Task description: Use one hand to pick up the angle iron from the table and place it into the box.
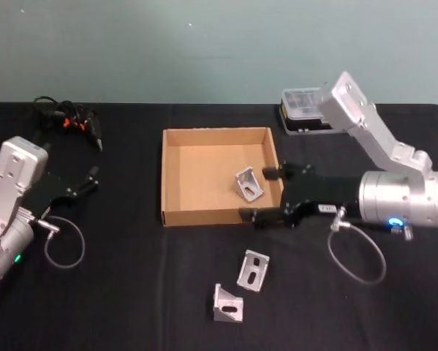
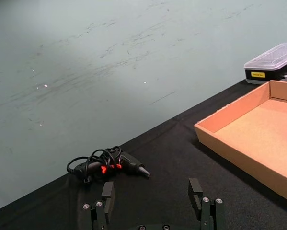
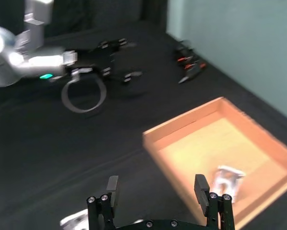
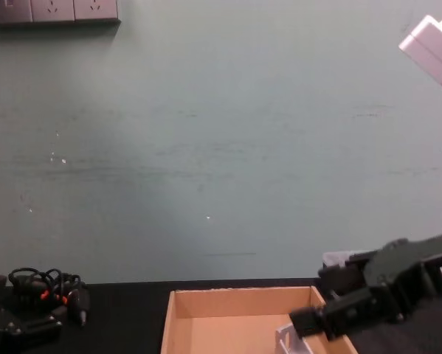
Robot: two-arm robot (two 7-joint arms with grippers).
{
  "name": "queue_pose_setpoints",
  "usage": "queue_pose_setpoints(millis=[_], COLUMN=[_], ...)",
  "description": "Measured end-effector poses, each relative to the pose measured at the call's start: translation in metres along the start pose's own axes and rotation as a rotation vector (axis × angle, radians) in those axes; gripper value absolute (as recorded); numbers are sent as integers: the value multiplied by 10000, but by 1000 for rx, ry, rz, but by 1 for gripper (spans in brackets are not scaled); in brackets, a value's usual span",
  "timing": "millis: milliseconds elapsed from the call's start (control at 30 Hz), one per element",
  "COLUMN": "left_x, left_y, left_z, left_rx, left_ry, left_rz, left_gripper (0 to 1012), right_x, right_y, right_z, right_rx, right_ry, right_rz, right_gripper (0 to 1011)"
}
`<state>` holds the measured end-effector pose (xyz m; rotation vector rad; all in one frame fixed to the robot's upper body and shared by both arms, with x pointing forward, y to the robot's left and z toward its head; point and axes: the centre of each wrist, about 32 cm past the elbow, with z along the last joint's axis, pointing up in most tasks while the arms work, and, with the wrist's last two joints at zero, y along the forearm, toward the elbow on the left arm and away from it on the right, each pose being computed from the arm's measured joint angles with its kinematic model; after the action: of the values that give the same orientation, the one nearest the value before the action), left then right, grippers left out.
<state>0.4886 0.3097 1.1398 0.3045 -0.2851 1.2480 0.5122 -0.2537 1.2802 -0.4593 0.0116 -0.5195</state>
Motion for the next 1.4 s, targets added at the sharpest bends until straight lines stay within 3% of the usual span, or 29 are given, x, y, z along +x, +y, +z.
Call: queue_pose_setpoints(millis=[300, 400, 800, 1400], left_x=[0, 0, 0, 0], left_y=[0, 0, 0, 0], left_z=[0, 0, 0, 0], left_rx=[0, 0, 0, 0], left_ry=[0, 0, 0, 0], left_rz=[0, 0, 0, 0], left_gripper=[1011, 1011, 1011, 1011], right_x=[-62, -61, -5, 131], right_y=[-50, -46, 26, 255], right_z=[-21, -64, -283, -475], right_rx=[-100, -133, -215, -222], right_ry=[14, 27, 74, 98], right_rz=[162, 178, 196, 191], right_gripper=[1000, 1000, 1000, 1000])
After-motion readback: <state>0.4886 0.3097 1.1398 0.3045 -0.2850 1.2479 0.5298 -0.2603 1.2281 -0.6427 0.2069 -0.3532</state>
